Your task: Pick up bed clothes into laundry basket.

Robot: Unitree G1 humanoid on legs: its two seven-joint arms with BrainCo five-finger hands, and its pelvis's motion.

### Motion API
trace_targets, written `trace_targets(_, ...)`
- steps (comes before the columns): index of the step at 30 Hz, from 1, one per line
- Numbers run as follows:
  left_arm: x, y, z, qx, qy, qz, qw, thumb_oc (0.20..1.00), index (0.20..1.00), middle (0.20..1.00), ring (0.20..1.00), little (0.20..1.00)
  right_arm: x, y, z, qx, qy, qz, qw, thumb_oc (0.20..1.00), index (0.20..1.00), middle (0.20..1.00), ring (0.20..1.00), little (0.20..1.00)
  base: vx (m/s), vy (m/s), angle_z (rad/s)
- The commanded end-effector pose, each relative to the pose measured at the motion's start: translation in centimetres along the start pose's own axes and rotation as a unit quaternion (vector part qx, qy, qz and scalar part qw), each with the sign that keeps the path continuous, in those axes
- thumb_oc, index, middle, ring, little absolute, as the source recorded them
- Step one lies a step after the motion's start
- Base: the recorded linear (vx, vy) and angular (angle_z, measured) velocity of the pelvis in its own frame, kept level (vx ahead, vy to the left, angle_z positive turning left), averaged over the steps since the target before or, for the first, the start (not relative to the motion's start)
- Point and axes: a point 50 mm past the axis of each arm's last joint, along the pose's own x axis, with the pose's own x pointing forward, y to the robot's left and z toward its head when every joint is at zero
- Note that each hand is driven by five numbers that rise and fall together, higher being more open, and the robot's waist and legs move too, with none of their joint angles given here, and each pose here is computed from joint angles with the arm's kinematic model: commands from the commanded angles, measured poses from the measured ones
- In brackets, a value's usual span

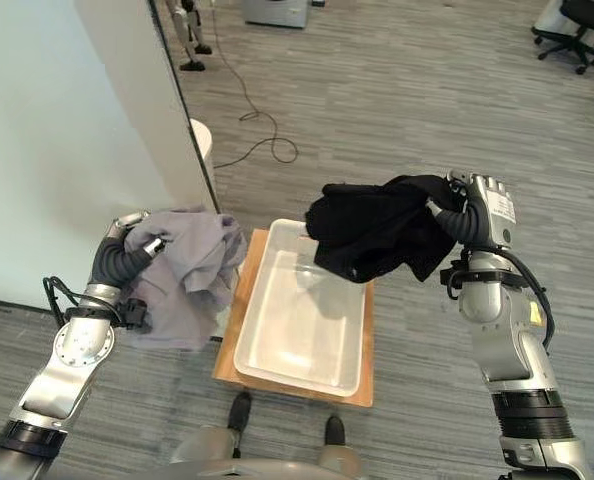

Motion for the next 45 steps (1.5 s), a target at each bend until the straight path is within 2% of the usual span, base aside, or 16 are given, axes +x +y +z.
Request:
trace_targets(1, 3.0, -0.8, 4.0, -0.062, -0.106, 0.011, 0.992, 0.2, 0.2, 0.2, 0.2, 0.2, 1.2, -2.5, 1.9, -0.014, -0.07, -0.049, 0.996, 0.2, 0.2, 0.2, 0.2, 0.2, 0.02, -0.009, -0.08)
trace_targets(8, 3.0, -1.8, 3.9, -0.091, -0.097, -0.006, 0.991, 0.2, 0.2, 0.2, 0.2, 0.2, 3.3, -3.5, 6.7, 0.03, -0.171, -0.086, 0.981, 0.2, 0.2, 0.2, 0.2, 0.2, 0.02, 0.004, -0.09)
trace_targets(13, 3.0, -2.4, 3.8, -0.115, -0.088, -0.016, 0.989, 0.2, 0.2, 0.2, 0.2, 0.2, 4.3, -3.5, 8.9, 0.057, -0.207, -0.09, 0.973, 0.2, 0.2, 0.2, 0.2, 0.2, -0.02, 0.008, 0.0)
trace_targets(17, 2.5, -2.7, 3.2, -0.141, -0.068, -0.017, 0.988, 0.2, 0.2, 0.2, 0.2, 0.2, 4.8, -3.0, 9.6, 0.075, -0.208, -0.087, 0.971, 0.2, 0.2, 0.2, 0.2, 0.2, -0.01, 0.017, 0.08)
trace_targets(24, 1.4, -2.0, 2.6, -0.156, -0.057, -0.011, 0.986, 0.2, 0.2, 0.2, 0.2, 0.2, 4.5, -1.6, 8.1, 0.073, -0.167, -0.065, 0.981, 0.2, 0.2, 0.2, 0.2, 0.2, 0.01, 0.013, 0.08)
trace_targets(33, 0.9, -1.1, 3.0, -0.19, -0.069, 0.012, 0.979, 0.2, 0.2, 0.2, 0.2, 0.2, 3.3, 3.4, 6.1, 0.12, -0.087, 0.02, 0.989, 0.2, 0.2, 0.2, 0.2, 0.2, 0.01, 0.012, 0.03)
trace_targets(35, 0.7, -1.3, 3.0, -0.201, -0.068, 0.009, 0.977, 0.2, 0.2, 0.2, 0.2, 0.2, 2.8, 6.0, 5.9, 0.125, -0.067, 0.071, 0.987, 0.2, 0.2, 0.2, 0.2, 0.2, 0.0, 0.016, 0.1)
trace_targets(38, 0.6, -1.5, 2.9, -0.207, -0.066, 0.004, 0.976, 0.2, 0.2, 0.2, 0.2, 0.2, 2.4, 8.1, 5.7, 0.121, -0.051, 0.112, 0.985, 0.2, 0.2, 0.2, 0.2, 0.2, 0.0, 0.001, 0.11)
trace_targets(39, 0.5, -1.8, 2.8, -0.217, -0.061, -0.004, 0.974, 0.2, 0.2, 0.2, 0.2, 0.2, 1.7, 10.3, 5.5, 0.113, -0.035, 0.156, 0.981, 0.2, 0.2, 0.2, 0.2, 0.2, 0.0, -0.007, 0.15)
trace_targets(45, 0.4, -2.2, 2.4, -0.231, -0.05, -0.013, 0.972, 0.2, 0.2, 0.2, 0.2, 0.2, 0.9, 13.2, 4.9, 0.098, 0.002, 0.208, 0.973, 0.2, 0.2, 0.2, 0.2, 0.2, 0.0, -0.003, 0.07)
